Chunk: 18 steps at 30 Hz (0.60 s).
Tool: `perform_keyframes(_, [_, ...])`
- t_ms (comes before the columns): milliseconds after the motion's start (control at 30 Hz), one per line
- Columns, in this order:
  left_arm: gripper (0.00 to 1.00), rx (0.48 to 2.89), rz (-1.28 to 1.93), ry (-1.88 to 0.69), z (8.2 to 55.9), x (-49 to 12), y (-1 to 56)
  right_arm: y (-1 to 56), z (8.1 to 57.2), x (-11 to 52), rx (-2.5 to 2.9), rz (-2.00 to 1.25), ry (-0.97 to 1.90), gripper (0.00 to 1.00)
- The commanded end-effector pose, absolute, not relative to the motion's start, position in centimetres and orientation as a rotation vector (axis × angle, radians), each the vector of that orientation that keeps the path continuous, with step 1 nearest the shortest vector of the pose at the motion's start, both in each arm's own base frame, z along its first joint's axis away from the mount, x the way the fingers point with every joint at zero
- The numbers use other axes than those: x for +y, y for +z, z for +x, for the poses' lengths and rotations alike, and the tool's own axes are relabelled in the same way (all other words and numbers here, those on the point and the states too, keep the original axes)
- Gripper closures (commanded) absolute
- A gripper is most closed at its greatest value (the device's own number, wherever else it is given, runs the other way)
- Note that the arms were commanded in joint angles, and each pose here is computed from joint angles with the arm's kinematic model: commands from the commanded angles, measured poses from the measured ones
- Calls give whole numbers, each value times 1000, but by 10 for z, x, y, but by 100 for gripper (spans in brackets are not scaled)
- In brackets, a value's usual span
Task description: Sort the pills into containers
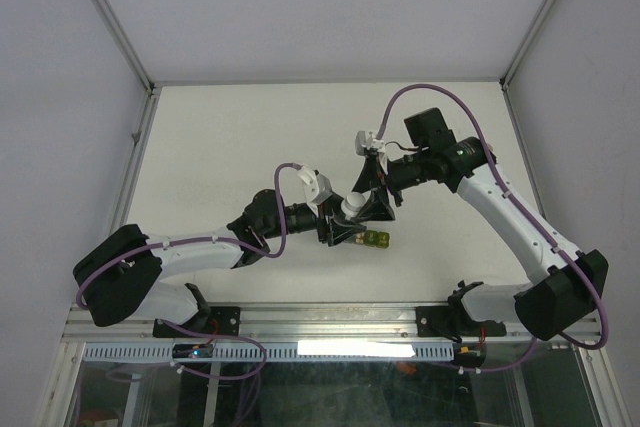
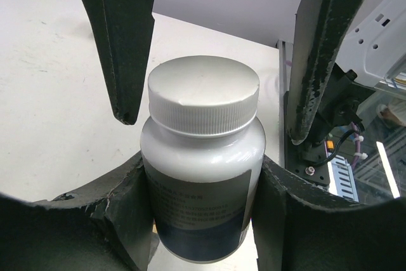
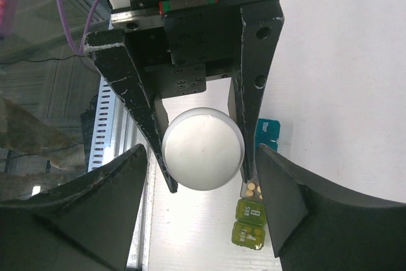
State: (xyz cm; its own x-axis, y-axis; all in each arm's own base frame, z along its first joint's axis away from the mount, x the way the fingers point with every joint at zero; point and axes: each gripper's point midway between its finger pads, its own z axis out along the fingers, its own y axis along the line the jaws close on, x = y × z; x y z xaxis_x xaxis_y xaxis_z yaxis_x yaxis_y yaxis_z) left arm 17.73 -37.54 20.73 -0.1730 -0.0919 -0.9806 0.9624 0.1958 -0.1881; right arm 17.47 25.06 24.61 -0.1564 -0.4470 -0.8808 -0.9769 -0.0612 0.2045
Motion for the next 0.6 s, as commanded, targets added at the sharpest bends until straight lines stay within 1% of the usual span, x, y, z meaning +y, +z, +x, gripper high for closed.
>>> perform_keyframes(0, [100, 1273, 897, -1249, 176, -379, 239, 275, 172, 254, 1538, -1518, 1190, 29])
perform_keyframes(133, [100, 1277, 902, -1254, 176, -380, 238, 275, 170, 253, 1533, -1519, 1192, 32])
perform_keyframes(300, [100, 1281, 907, -1260, 176, -382, 238, 272, 170, 254, 1541, -1513, 1200, 47])
perform_keyframes(367, [100, 1285, 907, -1261, 176, -382, 238, 272, 170, 254, 1543, -1512, 1202, 54])
perform_keyframes(400, [100, 1287, 907, -1261, 176, -382, 237, 271, 170, 254, 1545, -1511, 1201, 60])
perform_keyframes(433, [100, 1285, 906, -1260, 177, -382, 238, 271, 170, 254, 1545, -1512, 1199, 70])
perform_keyframes(467, [96, 1287, 905, -1261, 177, -382, 238, 271, 171, 254, 1546, -1511, 1196, 77])
perform_keyframes(500, [89, 1291, 900, -1259, 177, -382, 238, 271, 171, 253, 1546, -1511, 1194, 83])
perform_keyframes(533, [81, 1292, 895, -1256, 178, -381, 238, 270, 171, 253, 1547, -1511, 1194, 88])
perform_keyframes(567, [71, 1293, 891, -1257, 178, -381, 238, 270, 171, 253, 1546, -1513, 1194, 92])
